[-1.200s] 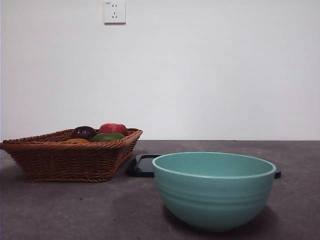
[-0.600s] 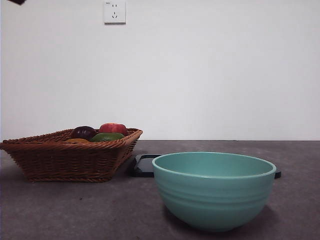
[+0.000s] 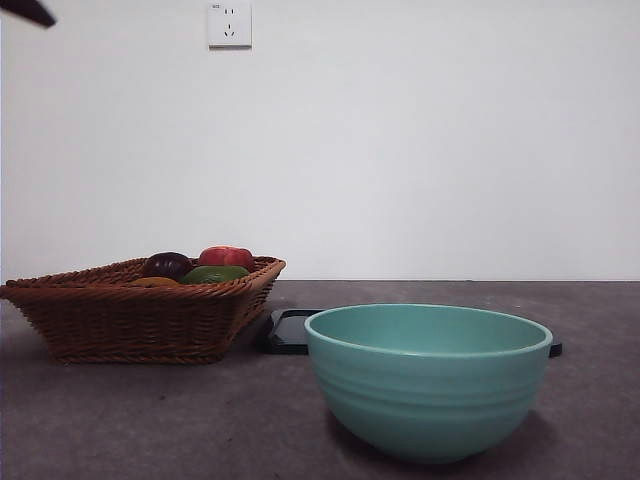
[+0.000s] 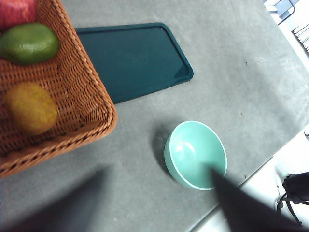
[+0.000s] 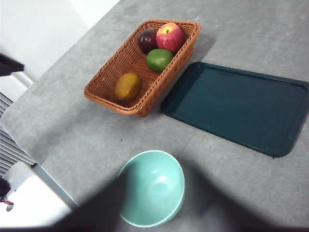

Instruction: Pick up the wifruite, put it on the bowl, pick up the plate, put it on desk

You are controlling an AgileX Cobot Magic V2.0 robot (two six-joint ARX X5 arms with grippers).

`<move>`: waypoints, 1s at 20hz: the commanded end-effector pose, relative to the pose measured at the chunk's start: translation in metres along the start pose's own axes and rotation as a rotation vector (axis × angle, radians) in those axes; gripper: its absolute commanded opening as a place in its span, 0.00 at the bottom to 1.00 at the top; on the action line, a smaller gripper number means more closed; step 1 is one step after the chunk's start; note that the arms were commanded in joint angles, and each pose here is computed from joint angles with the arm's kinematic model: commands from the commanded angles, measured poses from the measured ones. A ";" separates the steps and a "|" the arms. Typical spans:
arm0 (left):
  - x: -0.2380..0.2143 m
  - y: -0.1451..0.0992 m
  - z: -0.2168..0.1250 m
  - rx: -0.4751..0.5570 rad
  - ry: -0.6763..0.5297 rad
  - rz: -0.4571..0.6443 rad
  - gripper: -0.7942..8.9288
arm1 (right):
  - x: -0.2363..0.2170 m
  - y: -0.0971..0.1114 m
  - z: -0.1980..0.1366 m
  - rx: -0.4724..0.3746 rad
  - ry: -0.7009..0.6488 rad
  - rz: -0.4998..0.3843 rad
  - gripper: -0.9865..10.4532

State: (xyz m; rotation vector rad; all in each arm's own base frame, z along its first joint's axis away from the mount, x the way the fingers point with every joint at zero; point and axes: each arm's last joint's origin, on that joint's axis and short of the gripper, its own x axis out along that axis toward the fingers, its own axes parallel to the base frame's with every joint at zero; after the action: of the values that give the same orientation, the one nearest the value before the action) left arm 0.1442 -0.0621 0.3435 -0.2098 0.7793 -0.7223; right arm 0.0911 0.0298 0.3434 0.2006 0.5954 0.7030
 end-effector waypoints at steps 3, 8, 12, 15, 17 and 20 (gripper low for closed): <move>-0.004 -0.004 0.010 0.055 -0.058 -0.016 0.76 | -0.002 0.003 0.005 -0.023 -0.018 0.007 0.60; -0.004 -0.005 0.011 0.051 -0.066 -0.018 0.75 | -0.002 0.003 0.004 -0.019 -0.014 0.008 0.60; 0.000 -0.001 0.017 0.027 0.008 0.058 0.75 | -0.005 0.004 0.003 -0.016 -0.023 0.007 0.60; 0.009 0.004 0.032 0.005 0.092 0.170 0.75 | -0.007 0.005 0.003 -0.017 -0.028 0.008 0.60; 0.019 0.009 0.045 -0.015 0.142 0.238 0.75 | -0.008 0.006 0.002 -0.020 -0.032 0.008 0.60; 0.044 0.018 0.065 -0.037 0.221 0.291 0.75 | -0.010 0.007 -0.001 -0.015 -0.025 0.007 0.60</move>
State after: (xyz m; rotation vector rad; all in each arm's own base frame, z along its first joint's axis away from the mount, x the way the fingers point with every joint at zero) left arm 0.2176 -0.0804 0.3547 -0.0598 1.0178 -0.4494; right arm 0.0818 0.0285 0.3438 0.2002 0.5879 0.7047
